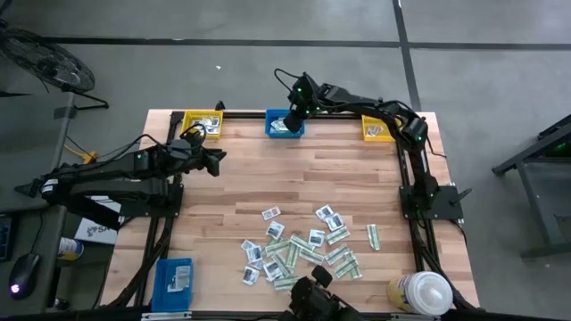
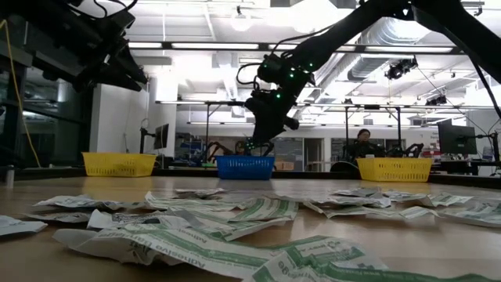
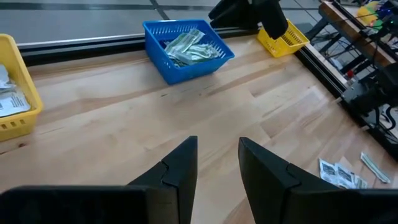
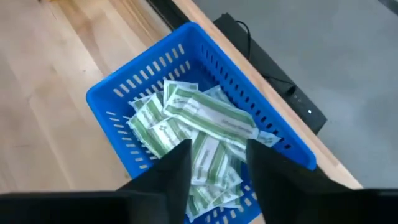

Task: Pick & Place First Aid Supplies
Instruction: Put the orange ointment pack into the right yellow bin

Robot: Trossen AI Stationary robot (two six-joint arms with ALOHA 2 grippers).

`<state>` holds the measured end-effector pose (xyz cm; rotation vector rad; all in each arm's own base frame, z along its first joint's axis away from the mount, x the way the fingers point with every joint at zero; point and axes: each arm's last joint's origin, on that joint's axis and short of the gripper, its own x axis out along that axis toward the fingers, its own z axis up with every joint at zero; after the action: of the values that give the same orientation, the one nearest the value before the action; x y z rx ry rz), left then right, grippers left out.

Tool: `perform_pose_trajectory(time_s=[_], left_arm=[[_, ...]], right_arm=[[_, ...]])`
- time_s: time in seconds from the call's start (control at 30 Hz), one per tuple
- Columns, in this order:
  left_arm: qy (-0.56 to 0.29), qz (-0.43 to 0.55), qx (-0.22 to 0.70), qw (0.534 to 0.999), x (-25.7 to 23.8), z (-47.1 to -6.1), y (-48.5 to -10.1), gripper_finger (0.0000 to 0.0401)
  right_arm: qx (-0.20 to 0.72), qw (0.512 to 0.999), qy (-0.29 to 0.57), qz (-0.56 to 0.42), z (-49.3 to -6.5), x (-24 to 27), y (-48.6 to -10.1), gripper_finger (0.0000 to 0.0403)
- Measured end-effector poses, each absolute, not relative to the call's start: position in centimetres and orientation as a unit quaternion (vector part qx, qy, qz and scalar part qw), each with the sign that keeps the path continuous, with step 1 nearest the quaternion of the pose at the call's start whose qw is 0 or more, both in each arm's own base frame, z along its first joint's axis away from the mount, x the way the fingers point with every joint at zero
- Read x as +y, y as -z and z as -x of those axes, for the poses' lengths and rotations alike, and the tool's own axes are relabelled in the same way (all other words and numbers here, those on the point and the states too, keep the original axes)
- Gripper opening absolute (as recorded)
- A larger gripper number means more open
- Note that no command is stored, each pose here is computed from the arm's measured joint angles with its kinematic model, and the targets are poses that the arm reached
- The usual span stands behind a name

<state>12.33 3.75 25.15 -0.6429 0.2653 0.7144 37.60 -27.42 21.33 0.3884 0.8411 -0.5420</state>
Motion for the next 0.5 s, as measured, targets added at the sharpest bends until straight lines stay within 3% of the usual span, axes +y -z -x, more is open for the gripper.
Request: perform_pose_trajectory(time_s=[0.2, 0.5], left_arm=[[-0.339, 0.310, 0.129, 0.879, 3.7, -12.3, -25.1, 0.0117], [-0.328, 0.308, 0.159, 0.879, 3.6, -12.2, -24.7, 0.0117]], right_arm=[[0.413, 0.847, 0.258, -0.214, -36.8, -26.8, -22.3, 0.0187], [0.438, 0.817, 0.229, -0.298, -34.5, -23.9, -26.4, 0.0186]])
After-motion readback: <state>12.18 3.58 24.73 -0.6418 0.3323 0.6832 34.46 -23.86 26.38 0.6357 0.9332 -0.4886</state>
